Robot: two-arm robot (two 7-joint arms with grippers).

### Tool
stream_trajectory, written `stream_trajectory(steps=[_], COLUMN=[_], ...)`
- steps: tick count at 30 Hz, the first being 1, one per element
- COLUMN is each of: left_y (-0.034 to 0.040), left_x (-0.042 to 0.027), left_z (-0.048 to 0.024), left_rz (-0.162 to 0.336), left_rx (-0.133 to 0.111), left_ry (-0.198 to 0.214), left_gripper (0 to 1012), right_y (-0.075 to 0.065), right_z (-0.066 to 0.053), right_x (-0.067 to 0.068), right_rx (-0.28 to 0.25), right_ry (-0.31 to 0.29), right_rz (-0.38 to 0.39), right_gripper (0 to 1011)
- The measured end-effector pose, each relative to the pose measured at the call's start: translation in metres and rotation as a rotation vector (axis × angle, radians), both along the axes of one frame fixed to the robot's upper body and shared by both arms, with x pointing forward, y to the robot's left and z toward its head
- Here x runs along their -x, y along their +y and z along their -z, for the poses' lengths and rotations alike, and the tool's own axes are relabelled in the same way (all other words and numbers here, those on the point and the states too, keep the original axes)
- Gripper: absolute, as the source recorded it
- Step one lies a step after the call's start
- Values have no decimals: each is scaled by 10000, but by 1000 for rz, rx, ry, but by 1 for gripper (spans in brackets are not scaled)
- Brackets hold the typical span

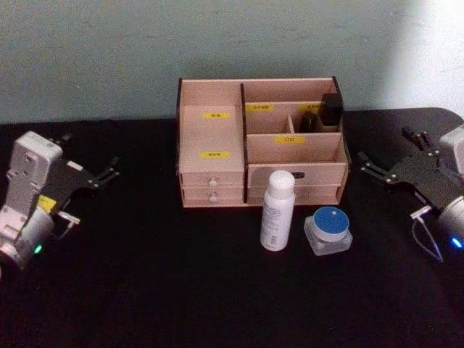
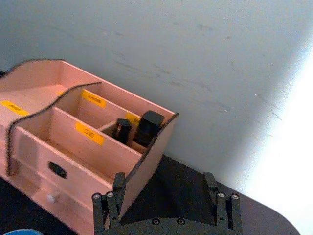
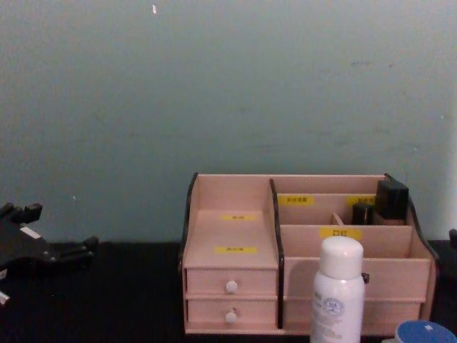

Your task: Pick up the facial cleanser and watermelon frost from the table and place them into the tiered storage box.

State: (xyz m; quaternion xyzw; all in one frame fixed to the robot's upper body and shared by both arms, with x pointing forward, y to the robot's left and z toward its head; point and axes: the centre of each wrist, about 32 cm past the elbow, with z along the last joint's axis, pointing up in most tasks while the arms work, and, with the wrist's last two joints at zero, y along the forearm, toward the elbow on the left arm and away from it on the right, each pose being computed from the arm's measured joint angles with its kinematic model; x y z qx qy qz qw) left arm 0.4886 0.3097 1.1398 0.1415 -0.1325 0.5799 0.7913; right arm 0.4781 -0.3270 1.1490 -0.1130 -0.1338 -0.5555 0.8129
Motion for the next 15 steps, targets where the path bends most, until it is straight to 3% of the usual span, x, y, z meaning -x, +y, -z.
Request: stream_trajectory(steps=[6, 9, 15], left_y=[0, 0, 0], left_x=[0, 0, 0], left_z=[0, 0, 0], left_rz=[0, 0, 0], left_rx=[0, 0, 0], left_ry=[0, 0, 0], left_gripper=[1001, 1001, 1001], right_y=[-72, -99, -65], right_z=[-105, -171, -211], right_x=[125, 230, 339], right_rx=[-22, -39, -53], right_ry=[15, 42, 90], right_rz=[-70, -141, -255], right_gripper=[1002, 1002, 1002])
